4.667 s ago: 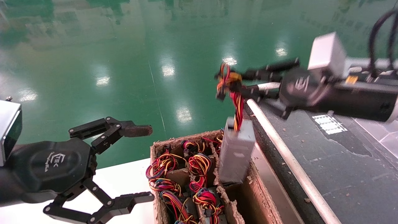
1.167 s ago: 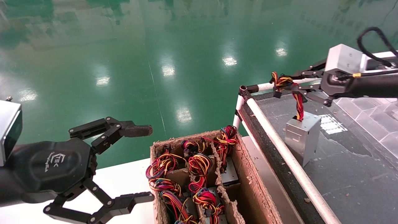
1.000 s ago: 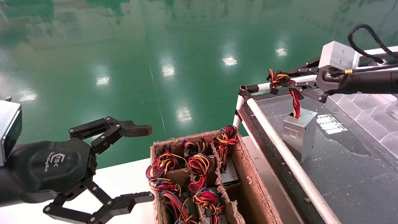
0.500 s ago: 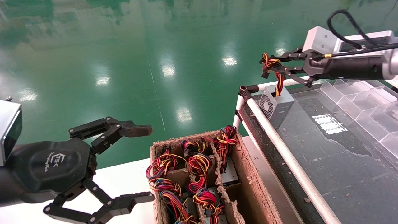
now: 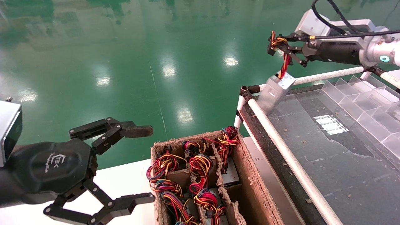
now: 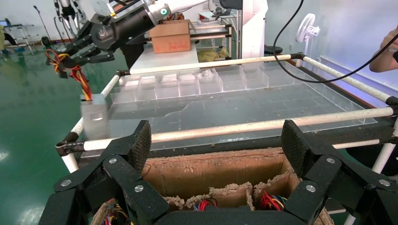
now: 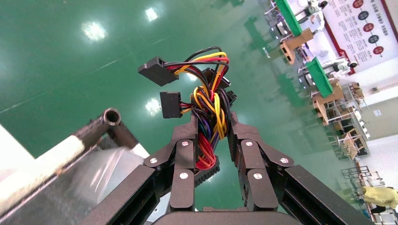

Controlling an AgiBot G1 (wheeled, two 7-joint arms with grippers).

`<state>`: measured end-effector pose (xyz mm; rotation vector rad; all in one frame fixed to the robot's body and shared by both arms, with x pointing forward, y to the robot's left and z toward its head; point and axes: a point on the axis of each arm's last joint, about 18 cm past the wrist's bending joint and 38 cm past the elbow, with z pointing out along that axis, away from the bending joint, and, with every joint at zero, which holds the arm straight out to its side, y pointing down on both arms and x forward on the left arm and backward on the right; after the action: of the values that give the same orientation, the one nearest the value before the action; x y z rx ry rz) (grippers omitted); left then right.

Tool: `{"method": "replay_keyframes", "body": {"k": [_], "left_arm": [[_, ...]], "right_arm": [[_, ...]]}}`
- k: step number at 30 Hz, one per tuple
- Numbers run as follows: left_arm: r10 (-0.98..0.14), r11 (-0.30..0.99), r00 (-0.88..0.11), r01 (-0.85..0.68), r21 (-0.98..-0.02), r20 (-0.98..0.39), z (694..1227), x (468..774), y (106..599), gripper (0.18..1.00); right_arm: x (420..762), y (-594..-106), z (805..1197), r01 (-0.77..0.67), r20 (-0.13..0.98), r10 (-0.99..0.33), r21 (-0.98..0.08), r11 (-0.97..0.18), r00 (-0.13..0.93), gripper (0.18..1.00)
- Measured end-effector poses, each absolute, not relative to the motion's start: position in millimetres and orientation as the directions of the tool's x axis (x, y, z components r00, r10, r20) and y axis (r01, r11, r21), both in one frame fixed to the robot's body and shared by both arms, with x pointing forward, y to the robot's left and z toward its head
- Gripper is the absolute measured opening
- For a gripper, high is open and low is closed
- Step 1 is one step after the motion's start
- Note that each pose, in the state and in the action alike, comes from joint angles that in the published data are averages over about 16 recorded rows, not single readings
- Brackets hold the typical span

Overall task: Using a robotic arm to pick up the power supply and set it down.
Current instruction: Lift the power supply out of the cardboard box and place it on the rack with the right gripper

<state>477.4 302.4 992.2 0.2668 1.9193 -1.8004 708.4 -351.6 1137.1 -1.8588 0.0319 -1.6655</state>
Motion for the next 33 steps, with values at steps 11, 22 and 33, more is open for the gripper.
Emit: {"method": "replay_keyframes", "body": {"k": [11, 22, 33], "left_arm": [[-0.187, 0.110, -0.860, 0.462, -0.880, -0.475, 992.2, 477.4, 302.4, 1.001], [-0.187, 0.110, -0.860, 0.462, -0.880, -0.475, 992.2, 477.4, 302.4, 1.001], [-0.187, 0.110, -0.860, 0.462, -0.880, -0.475, 992.2, 477.4, 302.4, 1.001]], "right_arm": [[711.7, -346.1, 1133.1, 0.382, 0.895, -0.396, -0.445, -0.810, 0.204, 0.309], [712.0, -351.3, 1131.3, 0.370, 0.894, -0.401, -0.447, -0.814, 0.200, 0.308], [720.3, -347.3, 1131.8, 0.353, 0.883, -0.435, -0.468, -0.810, 0.175, 0.309]]}}
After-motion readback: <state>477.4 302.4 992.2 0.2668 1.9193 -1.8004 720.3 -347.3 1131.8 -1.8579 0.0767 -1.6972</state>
